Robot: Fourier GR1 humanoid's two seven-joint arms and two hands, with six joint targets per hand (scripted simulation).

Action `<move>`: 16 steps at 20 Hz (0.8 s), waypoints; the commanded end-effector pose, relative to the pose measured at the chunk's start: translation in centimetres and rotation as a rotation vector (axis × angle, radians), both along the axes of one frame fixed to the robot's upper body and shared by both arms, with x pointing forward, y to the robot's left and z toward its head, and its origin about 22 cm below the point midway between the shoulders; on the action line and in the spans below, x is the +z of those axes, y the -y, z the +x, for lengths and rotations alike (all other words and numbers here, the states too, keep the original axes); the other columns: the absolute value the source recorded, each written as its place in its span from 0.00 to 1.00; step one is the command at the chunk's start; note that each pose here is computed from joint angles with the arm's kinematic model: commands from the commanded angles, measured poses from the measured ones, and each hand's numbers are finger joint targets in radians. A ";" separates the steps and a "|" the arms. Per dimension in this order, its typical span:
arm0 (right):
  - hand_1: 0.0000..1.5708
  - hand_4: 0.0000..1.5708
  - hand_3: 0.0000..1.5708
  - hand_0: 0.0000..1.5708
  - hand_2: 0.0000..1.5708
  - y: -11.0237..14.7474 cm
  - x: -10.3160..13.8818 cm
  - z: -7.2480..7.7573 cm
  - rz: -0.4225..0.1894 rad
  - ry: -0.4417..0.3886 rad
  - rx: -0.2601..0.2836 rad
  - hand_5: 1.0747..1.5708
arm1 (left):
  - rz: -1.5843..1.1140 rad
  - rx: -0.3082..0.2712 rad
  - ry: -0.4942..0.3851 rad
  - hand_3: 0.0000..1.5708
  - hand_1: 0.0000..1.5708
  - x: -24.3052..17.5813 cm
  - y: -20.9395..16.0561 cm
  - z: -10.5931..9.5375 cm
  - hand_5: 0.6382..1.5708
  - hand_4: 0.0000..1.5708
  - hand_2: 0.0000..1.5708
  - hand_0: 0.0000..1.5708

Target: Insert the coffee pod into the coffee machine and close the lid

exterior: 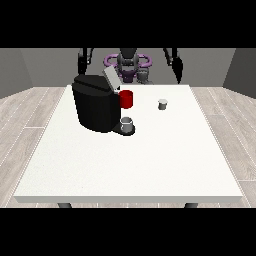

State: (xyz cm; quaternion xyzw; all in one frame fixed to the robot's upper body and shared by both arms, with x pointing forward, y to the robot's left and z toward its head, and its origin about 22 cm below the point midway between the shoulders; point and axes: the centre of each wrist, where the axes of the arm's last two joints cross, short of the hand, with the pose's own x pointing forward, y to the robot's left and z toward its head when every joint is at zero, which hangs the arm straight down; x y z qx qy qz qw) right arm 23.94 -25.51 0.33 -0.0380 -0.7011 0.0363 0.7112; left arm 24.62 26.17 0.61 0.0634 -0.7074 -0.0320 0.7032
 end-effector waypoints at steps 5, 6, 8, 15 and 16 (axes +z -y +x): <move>0.00 0.08 0.00 0.00 0.00 -0.2 -1.4 -0.2 0.011 -0.062 -0.028 1.00 | -0.085 -0.135 0.096 0.00 0.00 -1.3 4.2 -2.0 1.00 0.17 0.00 0.00; 0.00 0.08 0.00 0.00 0.00 1.4 -1.5 -0.9 0.014 -0.083 -0.015 1.00 | -0.112 -0.153 0.114 0.00 0.00 -1.3 1.1 -2.1 1.00 0.17 0.00 0.00; 0.00 0.07 0.00 0.00 0.00 0.4 -1.0 -0.1 0.084 0.042 -0.222 1.00 | 0.019 -0.183 0.094 0.00 0.00 -1.0 0.3 -2.4 1.00 0.20 0.00 0.00; 0.00 0.14 0.00 0.00 0.00 0.8 -1.4 -0.4 0.081 0.111 -0.161 1.00 | 0.194 -0.139 0.043 0.00 0.00 1.6 -2.8 0.9 1.00 0.00 0.00 0.00; 0.00 0.11 0.00 0.00 0.00 -0.5 -0.5 0.4 0.088 0.099 -0.155 1.00 | 0.180 -0.117 0.003 0.00 0.00 3.2 -2.2 2.4 1.00 0.00 0.00 0.00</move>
